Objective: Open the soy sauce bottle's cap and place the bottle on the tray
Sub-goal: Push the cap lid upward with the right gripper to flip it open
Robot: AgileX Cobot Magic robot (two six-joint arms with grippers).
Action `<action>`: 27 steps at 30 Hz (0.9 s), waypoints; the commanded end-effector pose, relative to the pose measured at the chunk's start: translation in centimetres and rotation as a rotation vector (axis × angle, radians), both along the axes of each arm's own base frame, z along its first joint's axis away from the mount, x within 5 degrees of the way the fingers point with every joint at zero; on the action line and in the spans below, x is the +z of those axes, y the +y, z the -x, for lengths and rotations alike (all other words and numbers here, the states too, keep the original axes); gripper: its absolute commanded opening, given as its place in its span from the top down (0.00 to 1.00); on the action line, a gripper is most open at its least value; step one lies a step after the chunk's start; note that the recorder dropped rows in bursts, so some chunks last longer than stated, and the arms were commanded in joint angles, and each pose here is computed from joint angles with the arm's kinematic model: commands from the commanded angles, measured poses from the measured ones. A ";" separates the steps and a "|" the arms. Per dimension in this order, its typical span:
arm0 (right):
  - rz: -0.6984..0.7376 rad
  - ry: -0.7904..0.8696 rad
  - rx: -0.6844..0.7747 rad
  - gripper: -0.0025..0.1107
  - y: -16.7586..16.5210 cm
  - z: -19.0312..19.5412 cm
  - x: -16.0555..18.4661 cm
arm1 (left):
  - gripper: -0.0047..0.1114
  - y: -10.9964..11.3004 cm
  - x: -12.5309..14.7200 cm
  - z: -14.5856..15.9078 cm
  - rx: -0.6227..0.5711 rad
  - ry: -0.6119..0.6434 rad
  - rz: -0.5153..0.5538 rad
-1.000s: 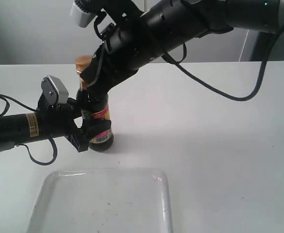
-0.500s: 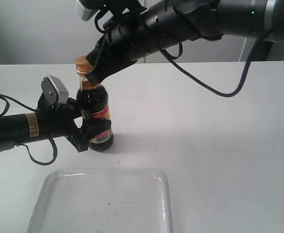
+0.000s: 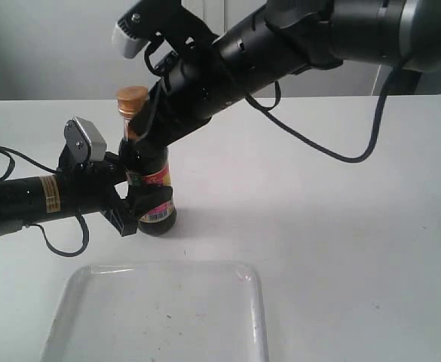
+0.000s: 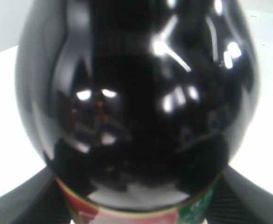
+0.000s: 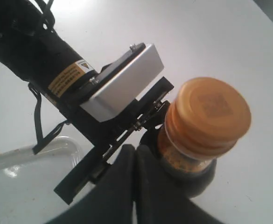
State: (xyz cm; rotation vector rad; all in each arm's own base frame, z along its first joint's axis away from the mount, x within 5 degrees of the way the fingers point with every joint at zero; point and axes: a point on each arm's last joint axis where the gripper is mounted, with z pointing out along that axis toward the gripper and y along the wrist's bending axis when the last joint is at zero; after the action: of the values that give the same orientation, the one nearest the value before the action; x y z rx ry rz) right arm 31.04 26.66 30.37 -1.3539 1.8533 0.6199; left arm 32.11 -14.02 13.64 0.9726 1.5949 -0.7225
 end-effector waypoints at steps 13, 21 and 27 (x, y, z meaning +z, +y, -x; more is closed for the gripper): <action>-0.064 -0.012 -0.064 0.98 1.2 -2.0 0.3 | 0.96 -0.1 0.2 0.1 -0.007 -0.004 0.002; -0.096 -0.065 -0.100 0.98 1.2 -2.6 1.3 | 0.96 -0.1 0.2 0.1 -0.007 -0.004 0.002; -0.130 -0.143 -0.170 0.98 1.0 -3.4 2.2 | 0.96 -0.1 0.2 0.1 -0.007 -0.006 0.001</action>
State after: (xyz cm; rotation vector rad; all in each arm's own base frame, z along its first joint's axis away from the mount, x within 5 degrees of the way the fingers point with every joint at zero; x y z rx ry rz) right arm 33.66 28.07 31.55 -1.1911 1.8009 0.5956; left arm 32.22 -13.97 13.68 0.9477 1.6047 -0.7239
